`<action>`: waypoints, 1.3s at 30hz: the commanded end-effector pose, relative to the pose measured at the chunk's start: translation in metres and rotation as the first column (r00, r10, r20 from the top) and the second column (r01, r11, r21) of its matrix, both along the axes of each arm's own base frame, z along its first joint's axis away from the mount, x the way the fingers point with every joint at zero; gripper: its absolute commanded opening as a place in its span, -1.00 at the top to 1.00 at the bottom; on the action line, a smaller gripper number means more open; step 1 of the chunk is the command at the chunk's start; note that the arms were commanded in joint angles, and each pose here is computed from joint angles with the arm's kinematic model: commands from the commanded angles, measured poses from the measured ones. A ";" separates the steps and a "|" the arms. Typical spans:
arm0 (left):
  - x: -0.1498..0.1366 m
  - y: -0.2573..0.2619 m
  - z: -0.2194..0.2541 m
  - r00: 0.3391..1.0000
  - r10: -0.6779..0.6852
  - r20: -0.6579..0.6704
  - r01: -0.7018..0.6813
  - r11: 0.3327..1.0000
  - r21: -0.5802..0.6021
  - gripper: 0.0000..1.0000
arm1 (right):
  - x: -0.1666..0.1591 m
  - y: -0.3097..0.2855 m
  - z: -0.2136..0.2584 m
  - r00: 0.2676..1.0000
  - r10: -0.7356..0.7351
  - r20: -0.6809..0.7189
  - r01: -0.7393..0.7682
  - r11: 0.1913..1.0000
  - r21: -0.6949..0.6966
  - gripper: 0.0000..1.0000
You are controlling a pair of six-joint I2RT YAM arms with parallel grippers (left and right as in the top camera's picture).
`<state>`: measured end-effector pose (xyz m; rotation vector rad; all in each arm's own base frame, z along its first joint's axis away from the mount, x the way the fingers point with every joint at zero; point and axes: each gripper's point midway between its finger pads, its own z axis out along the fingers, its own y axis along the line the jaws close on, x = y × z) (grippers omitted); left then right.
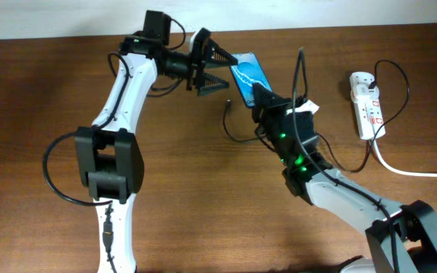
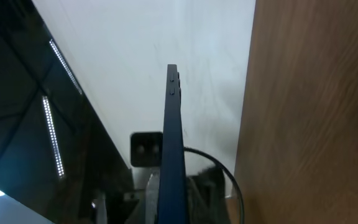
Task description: Plug charger to phone and switch on socket
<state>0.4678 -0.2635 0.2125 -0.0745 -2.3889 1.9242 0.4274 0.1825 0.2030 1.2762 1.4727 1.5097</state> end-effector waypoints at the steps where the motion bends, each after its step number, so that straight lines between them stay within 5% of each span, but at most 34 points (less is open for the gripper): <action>1: 0.007 0.001 0.009 0.998 0.034 -0.051 -0.034 0.999 0.003 -0.75 | 0.003 0.000 0.018 0.996 -0.079 0.047 0.078 0.997 0.012 0.92; 3: 0.010 0.001 0.003 0.996 0.062 -0.071 -0.059 0.997 0.042 -0.67 | 0.003 -0.002 0.020 0.993 -0.106 0.050 0.106 0.994 0.012 0.92; 4: 0.011 -0.001 0.000 0.992 0.079 -0.095 -0.073 0.995 0.066 -0.39 | 0.005 -0.001 0.021 0.993 -0.106 0.047 0.105 0.994 0.010 0.92; 6: 0.012 -0.006 -0.001 0.990 0.088 -0.106 -0.080 0.994 0.077 -0.15 | 0.010 0.003 0.024 0.994 -0.105 0.038 0.105 0.994 0.003 0.92; 13: 0.017 -0.017 0.005 0.993 0.085 -0.077 -0.081 0.995 0.058 -0.02 | 0.019 0.029 0.029 0.997 -0.073 0.022 0.073 0.997 -0.009 0.92; 18: 0.021 -0.016 0.003 0.988 0.114 -0.103 -0.106 0.991 0.079 0.63 | 0.019 0.029 0.029 0.997 -0.072 0.022 0.073 0.997 -0.009 0.92; 30: 0.040 -0.019 0.004 0.971 0.207 -0.123 -0.194 0.975 0.108 1.00 | 0.018 0.033 0.029 0.998 -0.052 0.021 0.052 0.999 -0.007 0.92; 39: 0.045 -0.017 0.001 0.965 0.235 -0.118 -0.220 0.967 0.128 1.00 | 0.018 0.034 0.029 0.999 -0.045 0.020 0.045 0.999 -0.007 0.85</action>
